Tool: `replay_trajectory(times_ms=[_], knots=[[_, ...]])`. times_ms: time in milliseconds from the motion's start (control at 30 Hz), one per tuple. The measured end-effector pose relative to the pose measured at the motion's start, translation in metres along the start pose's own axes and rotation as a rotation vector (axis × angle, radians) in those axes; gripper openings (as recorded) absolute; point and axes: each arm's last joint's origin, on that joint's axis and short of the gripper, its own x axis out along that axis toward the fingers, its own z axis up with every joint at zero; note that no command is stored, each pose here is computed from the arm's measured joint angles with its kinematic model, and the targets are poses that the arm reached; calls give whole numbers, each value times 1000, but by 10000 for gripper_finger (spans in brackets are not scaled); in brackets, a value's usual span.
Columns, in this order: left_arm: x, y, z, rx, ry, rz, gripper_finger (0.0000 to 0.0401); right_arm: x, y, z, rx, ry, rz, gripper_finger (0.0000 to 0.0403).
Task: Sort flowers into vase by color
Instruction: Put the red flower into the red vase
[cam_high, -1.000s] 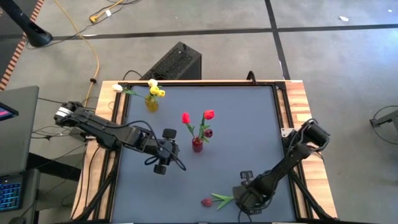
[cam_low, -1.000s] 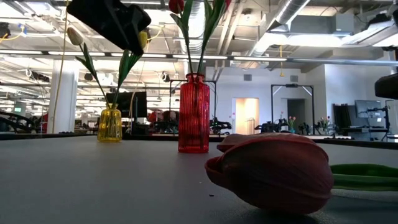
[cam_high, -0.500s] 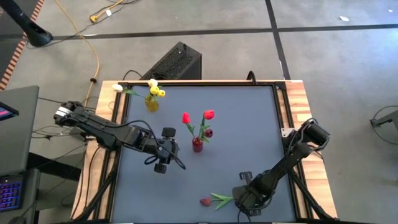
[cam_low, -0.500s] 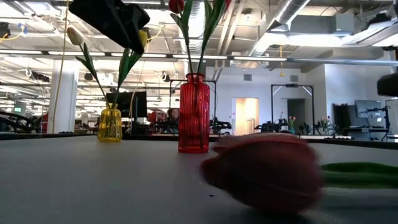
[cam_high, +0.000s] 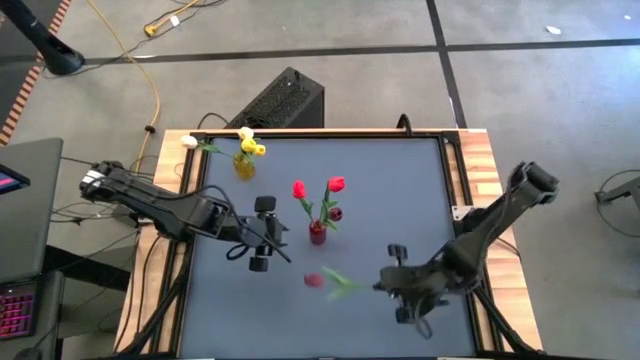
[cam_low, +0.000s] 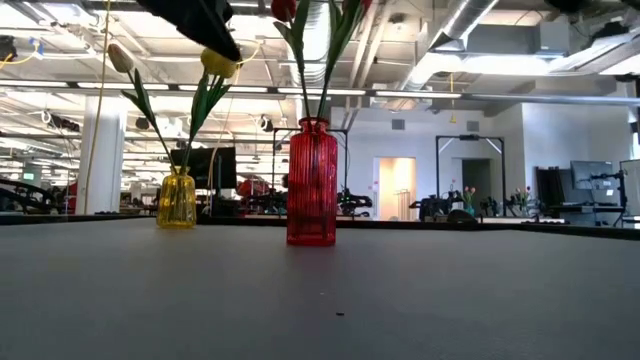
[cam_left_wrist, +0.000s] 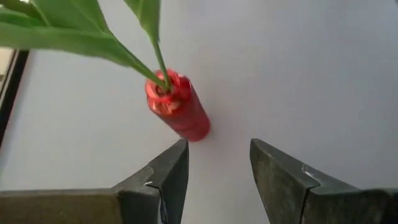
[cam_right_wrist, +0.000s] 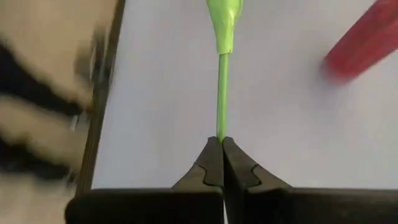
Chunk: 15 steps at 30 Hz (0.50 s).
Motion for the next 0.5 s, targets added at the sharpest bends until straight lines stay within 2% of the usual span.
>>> replay_trajectory(times_ms=[200,333,500], knots=[[-4,-1,8,-61,-84,-14,160,-32,-6,28,-51,-359,-88,14],[-7,-7,16,-72,-172,-41,160,-33,-8,46,-107,-486,-96,14],[-11,-15,21,-52,-232,-66,160,-18,-12,66,-181,-586,-105,14]])
